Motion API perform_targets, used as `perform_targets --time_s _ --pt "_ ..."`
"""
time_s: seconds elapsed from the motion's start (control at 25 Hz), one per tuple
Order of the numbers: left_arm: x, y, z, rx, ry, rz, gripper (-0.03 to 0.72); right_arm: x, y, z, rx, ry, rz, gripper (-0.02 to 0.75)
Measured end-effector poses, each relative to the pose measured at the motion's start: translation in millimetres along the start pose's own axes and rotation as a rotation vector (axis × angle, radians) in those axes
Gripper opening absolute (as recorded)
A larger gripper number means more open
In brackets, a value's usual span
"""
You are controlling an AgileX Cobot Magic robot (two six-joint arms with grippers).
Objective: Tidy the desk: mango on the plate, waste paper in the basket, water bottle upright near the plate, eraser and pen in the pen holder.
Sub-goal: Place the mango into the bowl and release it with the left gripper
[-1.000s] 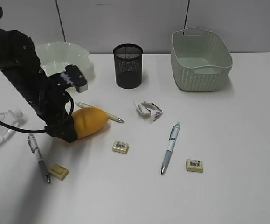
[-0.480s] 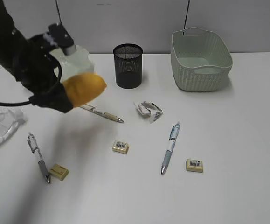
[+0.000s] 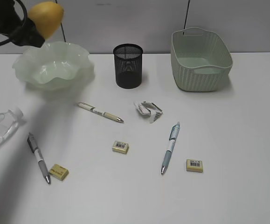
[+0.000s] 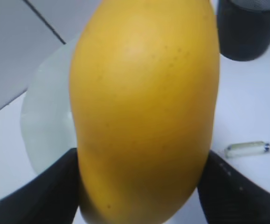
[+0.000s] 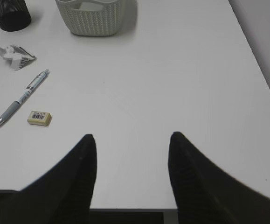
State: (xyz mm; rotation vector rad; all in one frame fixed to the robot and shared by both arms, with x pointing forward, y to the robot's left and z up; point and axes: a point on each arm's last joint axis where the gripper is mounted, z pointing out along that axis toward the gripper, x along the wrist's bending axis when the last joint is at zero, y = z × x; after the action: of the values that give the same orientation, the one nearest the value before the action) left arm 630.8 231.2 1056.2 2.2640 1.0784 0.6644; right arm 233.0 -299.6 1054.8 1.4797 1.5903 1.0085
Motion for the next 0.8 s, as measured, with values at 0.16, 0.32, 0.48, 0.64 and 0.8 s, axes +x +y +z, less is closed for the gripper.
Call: perform_targets --time_s 0.16,0.32,0.48,0.64,0.8 --pt "27.4 -0.7 31.3 -0.021 0.026 -0.112 0.553 0.0 0.0 0.0 0.000 0.000 0.000 0.400" --pt "37.7 -9.4 73.7 -0.005 0.023 -0.194 0.553 0.0 0.0 0.0 0.000 0.000 0.000 0.400" --pt "39.3 -22.7 106.8 -0.006 0.037 -0.255 0.559 0.0 0.0 0.0 0.000 0.000 0.000 0.400" --pt "43.0 -26.8 120.2 -0.032 0.075 -0.271 0.625 0.0 0.0 0.0 0.000 0.000 0.000 0.400" --pt "46.0 -24.9 120.6 -0.062 0.106 -0.272 0.661 0.0 0.0 0.0 0.000 0.000 0.000 0.399"
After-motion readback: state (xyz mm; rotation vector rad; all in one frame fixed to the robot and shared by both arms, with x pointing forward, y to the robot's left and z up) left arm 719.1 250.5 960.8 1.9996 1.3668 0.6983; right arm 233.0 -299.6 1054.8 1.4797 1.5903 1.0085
